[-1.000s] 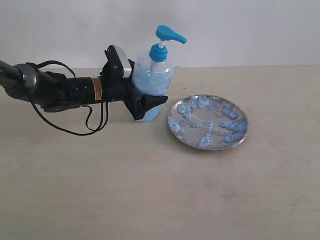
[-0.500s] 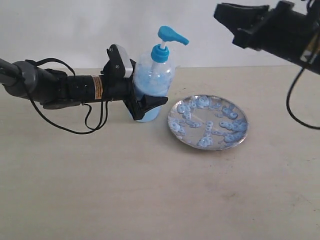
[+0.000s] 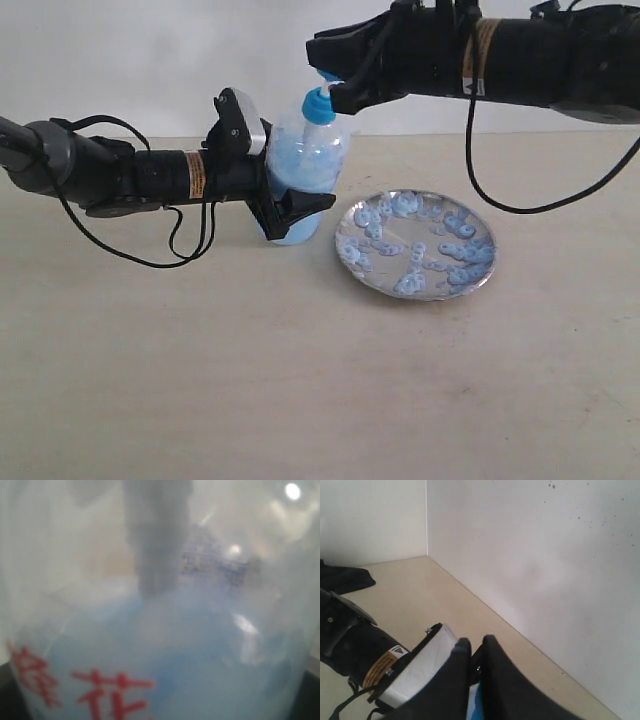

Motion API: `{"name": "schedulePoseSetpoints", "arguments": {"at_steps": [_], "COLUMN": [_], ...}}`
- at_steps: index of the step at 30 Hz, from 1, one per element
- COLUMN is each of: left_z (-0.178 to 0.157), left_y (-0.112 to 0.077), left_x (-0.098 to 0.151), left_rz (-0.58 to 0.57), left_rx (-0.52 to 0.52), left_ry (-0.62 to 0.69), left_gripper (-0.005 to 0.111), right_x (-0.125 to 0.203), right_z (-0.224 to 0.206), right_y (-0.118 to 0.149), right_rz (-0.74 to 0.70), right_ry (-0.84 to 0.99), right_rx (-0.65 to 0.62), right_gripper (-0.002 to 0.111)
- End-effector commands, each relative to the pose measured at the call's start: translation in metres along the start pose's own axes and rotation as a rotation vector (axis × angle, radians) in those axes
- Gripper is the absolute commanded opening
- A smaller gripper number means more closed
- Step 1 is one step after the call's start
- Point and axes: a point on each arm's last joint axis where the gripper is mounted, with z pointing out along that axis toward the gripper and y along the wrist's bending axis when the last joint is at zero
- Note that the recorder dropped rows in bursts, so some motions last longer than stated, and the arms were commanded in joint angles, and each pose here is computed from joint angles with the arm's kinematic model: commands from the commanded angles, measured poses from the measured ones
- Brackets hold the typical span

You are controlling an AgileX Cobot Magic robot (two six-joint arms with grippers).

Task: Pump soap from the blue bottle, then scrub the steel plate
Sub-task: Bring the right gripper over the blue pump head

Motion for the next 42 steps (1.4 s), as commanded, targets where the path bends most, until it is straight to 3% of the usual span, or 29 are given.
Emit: {"name": "schedulePoseSetpoints", "arguments": {"at_steps": [1, 13, 17, 21, 24, 27, 32, 37, 42], "left_z": [0.003, 0.003, 0.003, 0.003, 0.003, 0.003, 0.003, 0.003, 0.002], "left_y": [-0.005, -0.005, -0.005, -0.005, -0.005, -0.005, -0.003, 0.001, 0.0], "left_x": [0.0, -0.001, -0.001, -0.001, -0.001, -0.001, -0.002, -0.003, -0.01], "left_rz": [0.016, 0.016, 0.016, 0.016, 0.016, 0.016, -0.003, -0.047, -0.11], "left_rx": [0.026, 0.029, 0.029, 0.029, 0.029, 0.029, 0.008, -0.042, -0.019], "left_ry": [0.014, 0.007, 0.007, 0.007, 0.007, 0.007, 0.0, -0.019, -0.095], "left_gripper": [0.004, 0.004, 0.004, 0.004, 0.004, 0.004, 0.004, 0.004, 0.004], "right_x": [0.019, 0.053, 0.041, 0.007, -0.025, -0.047, -0.031, -0.026, -0.049], "right_z": [0.008, 0.02, 0.019, 0.01, -0.001, -0.015, -0.024, -0.03, -0.051], "right_y": [-0.003, -0.005, 0.0, 0.009, 0.008, 0.001, -0.008, -0.005, -0.003], "right_rz": [-0.021, 0.067, -0.039, -0.198, -0.243, -0.222, -0.18, -0.184, -0.259], "right_ry": [0.12, 0.191, 0.109, -0.065, -0.197, -0.188, 0.049, 0.083, 0.11], "right_rx": [0.071, 0.047, -0.012, -0.06, 0.019, 0.159, 0.286, 0.298, 0.381], "right_gripper": [0.004, 0.0, 0.0, 0.0, 0.0, 0.0, 0.0, 0.0, 0.0]}}
